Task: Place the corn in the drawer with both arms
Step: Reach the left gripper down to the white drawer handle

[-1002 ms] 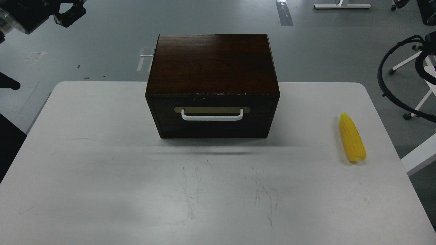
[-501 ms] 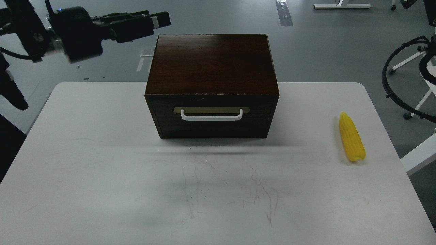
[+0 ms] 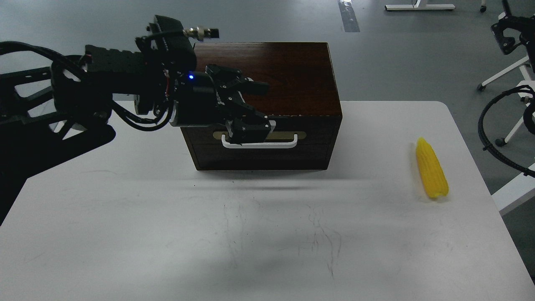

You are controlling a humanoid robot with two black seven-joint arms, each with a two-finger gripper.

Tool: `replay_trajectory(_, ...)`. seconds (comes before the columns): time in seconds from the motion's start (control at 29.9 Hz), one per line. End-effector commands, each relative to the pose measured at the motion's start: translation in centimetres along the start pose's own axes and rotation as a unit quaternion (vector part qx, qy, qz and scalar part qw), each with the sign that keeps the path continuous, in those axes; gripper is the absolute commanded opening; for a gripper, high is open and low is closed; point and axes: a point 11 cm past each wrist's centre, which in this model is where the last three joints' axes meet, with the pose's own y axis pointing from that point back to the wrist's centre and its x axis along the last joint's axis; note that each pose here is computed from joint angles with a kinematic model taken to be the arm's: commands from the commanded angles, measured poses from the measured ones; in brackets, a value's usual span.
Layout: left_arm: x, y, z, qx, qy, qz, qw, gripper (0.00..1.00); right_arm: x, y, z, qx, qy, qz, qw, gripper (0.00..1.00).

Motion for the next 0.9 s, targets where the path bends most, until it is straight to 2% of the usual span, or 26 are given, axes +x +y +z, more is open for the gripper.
replay_trajectory(0.0,-1.0,-2.4,0.3,-0.011,-0.055,-0.036,0.998,0.83,0.6,0.4,0.0,0.003,-0.002,0.007,1.0,1.0)
replay_trajectory(0.23,-4.7,-3.2,0.5,-0.018,-0.124,-0.124,0.984,0.83,0.9,0.5,-1.3,0.012,0.007,0.01,1.0,1.0)
replay_trajectory(0.43,-5.0,-4.6,-0.3,-0.005,-0.133,-0.144,0.98,0.83,1.0,0.6,-1.8,0.015,0.011,0.011,1.0,1.0)
replay_trajectory(0.87,-6.4,-4.1,-2.0,0.03,-0.13,-0.179,0.975,0.83,1.0,0.6,-2.2,0.018,0.014,0.011,1.0,1.0)
